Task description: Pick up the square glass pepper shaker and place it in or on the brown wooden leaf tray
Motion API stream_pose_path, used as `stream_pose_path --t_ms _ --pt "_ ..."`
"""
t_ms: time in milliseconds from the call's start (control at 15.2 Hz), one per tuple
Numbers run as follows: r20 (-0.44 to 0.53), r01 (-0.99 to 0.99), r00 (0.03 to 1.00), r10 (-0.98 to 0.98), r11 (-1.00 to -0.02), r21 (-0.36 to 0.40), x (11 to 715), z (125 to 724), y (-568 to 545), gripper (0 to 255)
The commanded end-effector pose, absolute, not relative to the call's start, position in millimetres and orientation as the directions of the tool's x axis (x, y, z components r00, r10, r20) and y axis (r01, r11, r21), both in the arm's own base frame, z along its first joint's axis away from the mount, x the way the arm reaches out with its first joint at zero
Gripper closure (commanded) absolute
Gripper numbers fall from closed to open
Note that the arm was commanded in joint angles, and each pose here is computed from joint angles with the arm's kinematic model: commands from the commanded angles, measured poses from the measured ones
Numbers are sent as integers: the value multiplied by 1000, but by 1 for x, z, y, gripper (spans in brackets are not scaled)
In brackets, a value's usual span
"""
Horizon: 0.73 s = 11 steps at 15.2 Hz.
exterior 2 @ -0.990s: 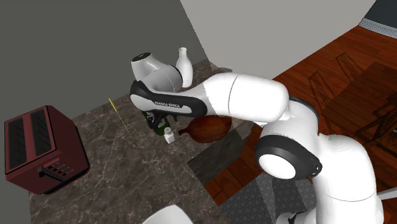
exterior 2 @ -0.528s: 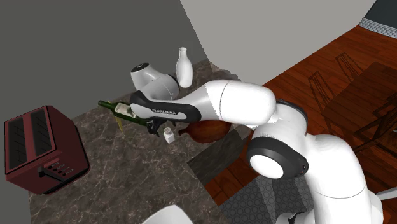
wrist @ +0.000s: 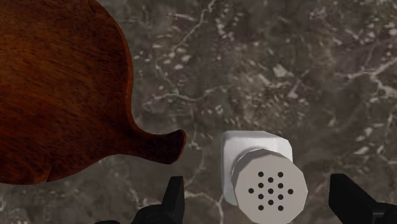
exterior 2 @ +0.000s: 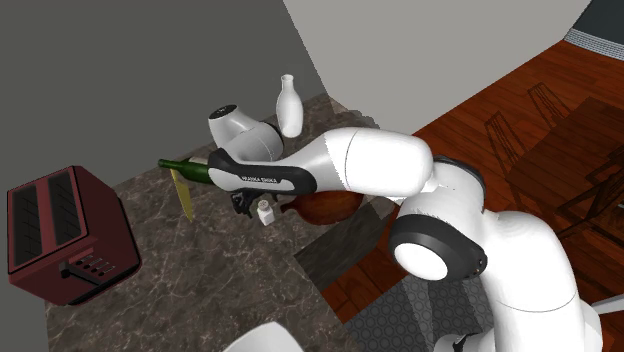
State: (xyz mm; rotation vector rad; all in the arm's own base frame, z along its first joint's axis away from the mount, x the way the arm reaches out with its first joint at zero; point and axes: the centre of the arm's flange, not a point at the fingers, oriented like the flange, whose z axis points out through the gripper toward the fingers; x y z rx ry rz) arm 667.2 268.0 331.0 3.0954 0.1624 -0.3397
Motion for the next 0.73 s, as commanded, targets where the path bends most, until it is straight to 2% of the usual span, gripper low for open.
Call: stream_pose_path --t_ms 0,66,660 --pt "-217 106 971 101 -994 12 667 331 268 0" --pt "-217 106 971 101 -994 12 667 331 268 255" --pt "-217 106 971 101 -994 12 667 331 268 255"
